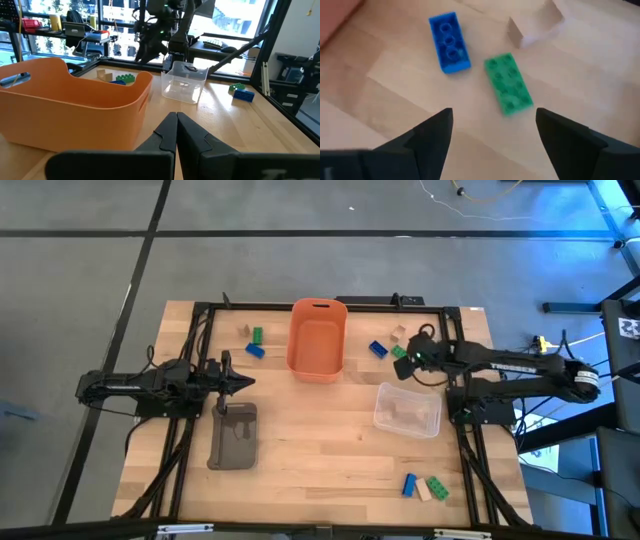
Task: Sort & place blocks by color
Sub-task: Put the top right green game piece into the transparent bin
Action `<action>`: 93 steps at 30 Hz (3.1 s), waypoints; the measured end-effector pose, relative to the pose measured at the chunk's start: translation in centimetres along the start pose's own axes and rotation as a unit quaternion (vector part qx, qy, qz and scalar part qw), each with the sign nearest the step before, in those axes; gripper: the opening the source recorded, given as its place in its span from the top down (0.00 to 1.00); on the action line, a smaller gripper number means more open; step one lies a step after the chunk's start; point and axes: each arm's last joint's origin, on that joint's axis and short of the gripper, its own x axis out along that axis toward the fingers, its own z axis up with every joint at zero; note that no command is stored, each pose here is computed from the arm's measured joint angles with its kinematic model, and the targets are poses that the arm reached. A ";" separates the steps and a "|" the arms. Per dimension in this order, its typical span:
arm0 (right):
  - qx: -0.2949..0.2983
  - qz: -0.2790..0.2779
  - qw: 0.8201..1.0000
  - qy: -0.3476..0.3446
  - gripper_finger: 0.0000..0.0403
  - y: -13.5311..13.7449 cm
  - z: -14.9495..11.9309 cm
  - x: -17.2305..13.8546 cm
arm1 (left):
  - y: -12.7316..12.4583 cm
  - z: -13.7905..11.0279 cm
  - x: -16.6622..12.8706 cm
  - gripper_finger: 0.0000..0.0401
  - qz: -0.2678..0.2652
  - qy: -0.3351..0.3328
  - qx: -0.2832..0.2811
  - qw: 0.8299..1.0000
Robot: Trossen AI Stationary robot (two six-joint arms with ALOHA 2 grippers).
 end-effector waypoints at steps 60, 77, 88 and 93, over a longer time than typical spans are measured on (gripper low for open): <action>-0.165 0.295 0.884 -0.322 0.65 6.0 1.1 -8.2 | 0.0 0.3 0.0 1.00 0.000 -0.017 -0.001 1.000; -0.177 0.302 0.879 -0.324 0.65 6.9 1.1 -7.7 | -0.4 5.9 0.7 0.71 0.050 -0.105 0.022 0.993; -0.182 0.317 0.870 -0.331 0.65 7.1 1.3 -7.9 | -0.7 6.3 2.8 0.48 0.042 -0.072 0.028 0.996; -0.179 0.321 0.866 -0.340 0.65 7.1 1.4 -8.0 | -1.2 6.7 3.6 0.48 0.016 -0.096 0.020 0.995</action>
